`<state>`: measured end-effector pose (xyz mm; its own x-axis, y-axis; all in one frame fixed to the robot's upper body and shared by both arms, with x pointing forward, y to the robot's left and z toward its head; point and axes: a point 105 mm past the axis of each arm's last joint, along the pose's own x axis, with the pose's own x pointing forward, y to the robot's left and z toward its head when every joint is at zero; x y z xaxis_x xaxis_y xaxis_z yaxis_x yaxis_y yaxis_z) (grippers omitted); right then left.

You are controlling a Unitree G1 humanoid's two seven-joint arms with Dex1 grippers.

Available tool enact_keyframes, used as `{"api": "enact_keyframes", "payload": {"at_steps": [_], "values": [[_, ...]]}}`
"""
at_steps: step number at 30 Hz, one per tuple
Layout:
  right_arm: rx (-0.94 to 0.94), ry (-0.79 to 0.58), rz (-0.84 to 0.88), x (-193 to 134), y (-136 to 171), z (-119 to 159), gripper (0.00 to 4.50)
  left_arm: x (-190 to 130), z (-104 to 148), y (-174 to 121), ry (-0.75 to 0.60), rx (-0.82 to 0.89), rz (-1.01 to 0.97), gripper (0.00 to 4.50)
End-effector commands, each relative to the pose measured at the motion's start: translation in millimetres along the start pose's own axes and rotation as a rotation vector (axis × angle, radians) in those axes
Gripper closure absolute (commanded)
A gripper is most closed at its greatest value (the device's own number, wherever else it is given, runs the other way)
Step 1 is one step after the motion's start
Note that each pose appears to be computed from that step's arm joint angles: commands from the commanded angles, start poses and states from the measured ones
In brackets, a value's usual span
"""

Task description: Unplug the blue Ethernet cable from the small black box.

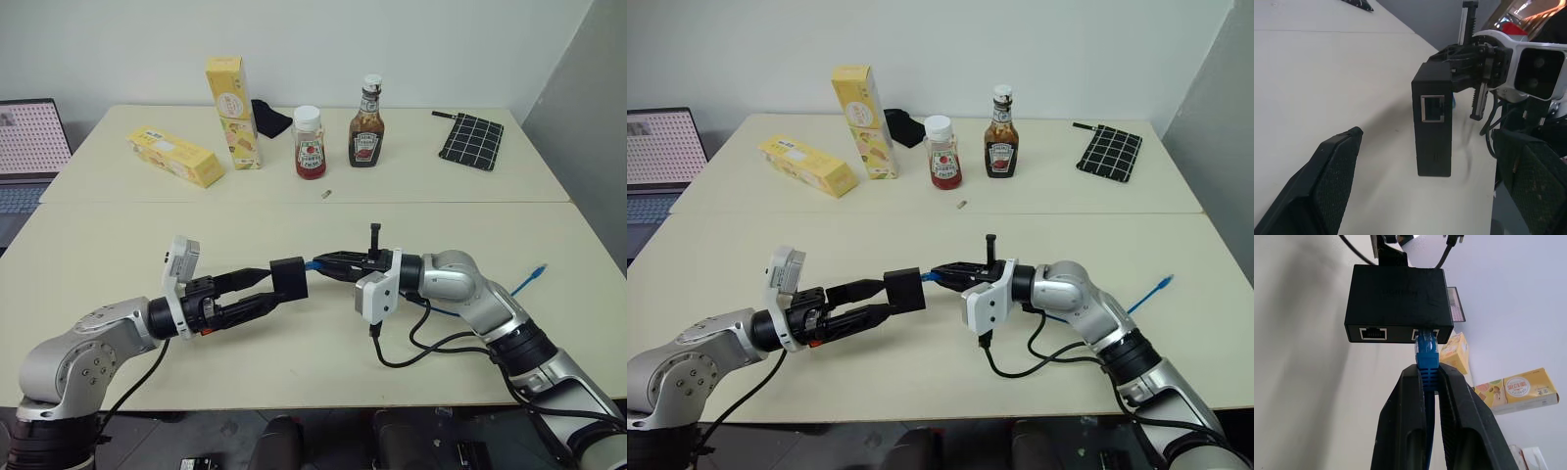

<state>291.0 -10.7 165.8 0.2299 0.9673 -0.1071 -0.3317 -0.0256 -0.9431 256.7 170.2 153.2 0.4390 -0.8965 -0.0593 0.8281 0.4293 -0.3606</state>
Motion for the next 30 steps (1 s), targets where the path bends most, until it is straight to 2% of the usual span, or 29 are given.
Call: {"api": "enact_keyframes", "payload": {"at_steps": [1,15,23,24,26,27,30], "values": [[-0.063,-0.034,-0.045,0,-15,8,4.40,2,7,-4,-0.033,-0.009,-0.039,0.91],[-0.095,-0.066,-0.049,4,-15,13,4.40,9,-2,-7,0.011,-0.014,-0.072,3.72],[-0.074,-0.086,-0.009,2,-7,16,4.40,7,-3,-3,0.011,-0.015,-0.048,3.73],[-0.071,-0.086,-0.004,1,-7,16,3.70,6,-3,-1,0.009,-0.017,-0.043,3.73],[-0.067,-0.082,0.009,-2,-6,15,3.44,6,-4,0,0.016,-0.021,-0.043,3.73],[-0.065,-0.078,0.017,-4,-5,14,3.12,6,-6,0,0.025,-0.021,-0.047,3.73],[-0.035,-0.064,0.060,-12,-3,12,2.57,10,-8,1,0.048,0.003,-0.064,3.73]]}}
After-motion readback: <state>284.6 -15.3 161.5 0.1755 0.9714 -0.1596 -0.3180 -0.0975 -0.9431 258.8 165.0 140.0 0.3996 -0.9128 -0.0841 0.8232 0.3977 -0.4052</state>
